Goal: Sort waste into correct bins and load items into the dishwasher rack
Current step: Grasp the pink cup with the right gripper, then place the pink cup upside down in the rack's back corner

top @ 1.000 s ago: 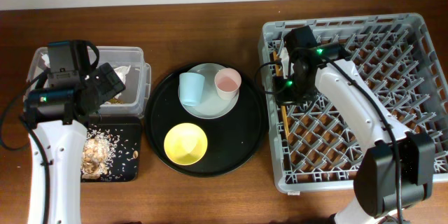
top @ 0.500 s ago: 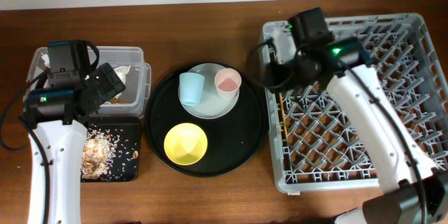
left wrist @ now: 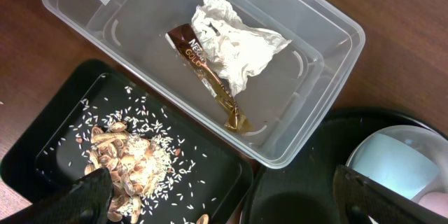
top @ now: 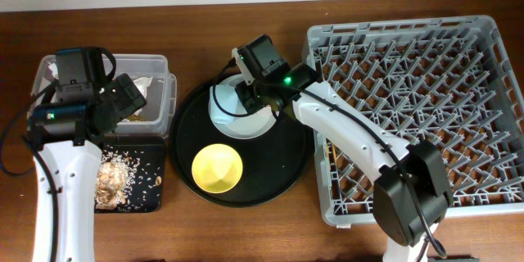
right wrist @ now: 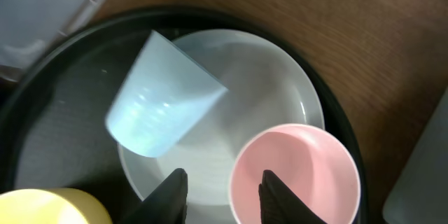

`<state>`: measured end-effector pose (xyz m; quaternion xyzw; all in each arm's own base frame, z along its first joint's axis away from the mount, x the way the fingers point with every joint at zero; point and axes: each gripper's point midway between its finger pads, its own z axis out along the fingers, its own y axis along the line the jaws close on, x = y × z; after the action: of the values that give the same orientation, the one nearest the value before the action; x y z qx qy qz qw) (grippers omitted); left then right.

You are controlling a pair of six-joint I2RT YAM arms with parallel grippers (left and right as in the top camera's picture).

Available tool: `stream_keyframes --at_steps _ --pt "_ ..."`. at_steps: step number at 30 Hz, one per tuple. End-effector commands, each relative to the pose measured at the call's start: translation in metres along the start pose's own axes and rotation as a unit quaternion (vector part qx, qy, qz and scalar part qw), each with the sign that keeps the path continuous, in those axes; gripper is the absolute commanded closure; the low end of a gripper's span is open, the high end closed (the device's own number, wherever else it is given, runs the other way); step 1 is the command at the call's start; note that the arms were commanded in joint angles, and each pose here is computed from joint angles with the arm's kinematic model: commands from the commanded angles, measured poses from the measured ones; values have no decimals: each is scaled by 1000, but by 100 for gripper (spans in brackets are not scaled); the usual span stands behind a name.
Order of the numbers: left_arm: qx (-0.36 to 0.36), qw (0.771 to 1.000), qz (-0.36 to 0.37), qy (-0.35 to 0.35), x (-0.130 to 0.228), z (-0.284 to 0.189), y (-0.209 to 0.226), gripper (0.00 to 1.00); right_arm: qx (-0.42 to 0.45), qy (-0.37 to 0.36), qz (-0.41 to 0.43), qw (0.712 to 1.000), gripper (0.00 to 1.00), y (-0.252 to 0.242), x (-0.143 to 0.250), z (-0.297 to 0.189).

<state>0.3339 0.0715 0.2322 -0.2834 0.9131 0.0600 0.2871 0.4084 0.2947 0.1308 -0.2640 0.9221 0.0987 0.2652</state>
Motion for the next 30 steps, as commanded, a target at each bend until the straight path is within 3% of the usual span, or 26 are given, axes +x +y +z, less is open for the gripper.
stream_keyframes --at_steps 1,5,20,24,27,30 --pt "3 1000 -8 -9 -5 -5 0 1 24 33 -6 999 67 -7 17 15" --pt "3 1000 -8 -9 -5 -5 0 1 24 70 -7 997 71 -7 36 19" --pt "3 1000 -8 -9 -5 -5 0 1 25 78 -7 997 73 -9 58 38" --pt "3 1000 -8 -9 -5 -5 0 1 25 72 -7 997 96 -9 55 37" --pt "3 1000 -8 -9 -5 -5 0 1 21 22 -6 1000 96 -6 18 3" --pt "3 1000 -8 -9 -5 -5 0 1 -59 -118 -32 991 96 -2 -64 -112"
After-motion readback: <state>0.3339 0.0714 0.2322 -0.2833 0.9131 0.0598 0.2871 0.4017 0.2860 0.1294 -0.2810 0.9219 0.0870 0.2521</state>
